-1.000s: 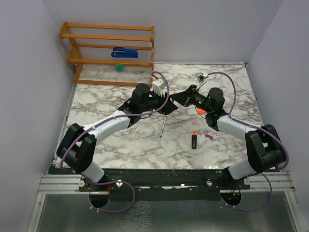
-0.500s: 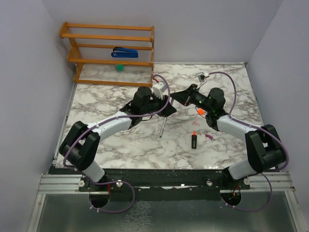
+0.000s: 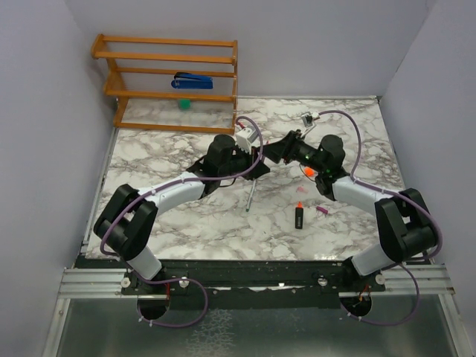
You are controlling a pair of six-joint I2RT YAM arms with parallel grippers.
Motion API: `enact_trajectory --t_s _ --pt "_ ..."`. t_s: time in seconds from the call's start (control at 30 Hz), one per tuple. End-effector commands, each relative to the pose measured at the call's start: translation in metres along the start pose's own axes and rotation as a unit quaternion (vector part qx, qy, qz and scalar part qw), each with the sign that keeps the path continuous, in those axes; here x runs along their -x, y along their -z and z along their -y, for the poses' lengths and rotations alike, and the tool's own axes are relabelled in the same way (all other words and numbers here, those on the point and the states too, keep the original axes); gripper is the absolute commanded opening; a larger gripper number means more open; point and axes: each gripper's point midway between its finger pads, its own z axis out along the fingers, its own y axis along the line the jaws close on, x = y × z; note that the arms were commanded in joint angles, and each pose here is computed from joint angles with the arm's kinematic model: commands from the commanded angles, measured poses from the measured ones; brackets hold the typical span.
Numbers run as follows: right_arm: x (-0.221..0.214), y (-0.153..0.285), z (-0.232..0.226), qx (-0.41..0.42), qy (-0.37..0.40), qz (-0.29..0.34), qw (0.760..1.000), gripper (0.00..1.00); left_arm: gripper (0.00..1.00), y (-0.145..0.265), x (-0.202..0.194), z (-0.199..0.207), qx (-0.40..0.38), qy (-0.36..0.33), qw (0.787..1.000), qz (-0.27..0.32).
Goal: Insert the pens into the pen caps
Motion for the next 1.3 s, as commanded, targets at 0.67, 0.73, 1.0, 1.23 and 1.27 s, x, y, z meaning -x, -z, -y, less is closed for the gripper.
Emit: enact_trajectory --t_s 0.67,0.73,1.0,1.23,1.27 --pt "-0.003 0.102 0.118 -0.421 0.192 -0.270 0.845 0.73 0.00 0.085 -0.039 -0.030 0.104 -0.108 0.975 -0.162" --pt "-0.012 0.115 0.129 -0.452 0.182 -0.283 0.826 0.70 0.00 0.088 -0.036 -0.031 0.099 -0.118 0.975 -0.159" --pt "-0.021 0.109 0.118 -0.518 -0.019 -0.166 0.839 0.71 0.00 0.086 -0.041 -0.031 0.087 -0.102 0.979 -0.154" --pt "-0.041 0.101 0.115 -0.568 -0.337 0.021 0.751 0.73 0.00 0.091 -0.038 -0.030 0.094 -0.104 0.979 -0.147" --pt "-0.045 0.106 0.117 -0.583 -0.364 0.039 0.725 0.70 0.00 0.092 -0.038 -0.029 0.093 -0.105 0.979 -0.146"
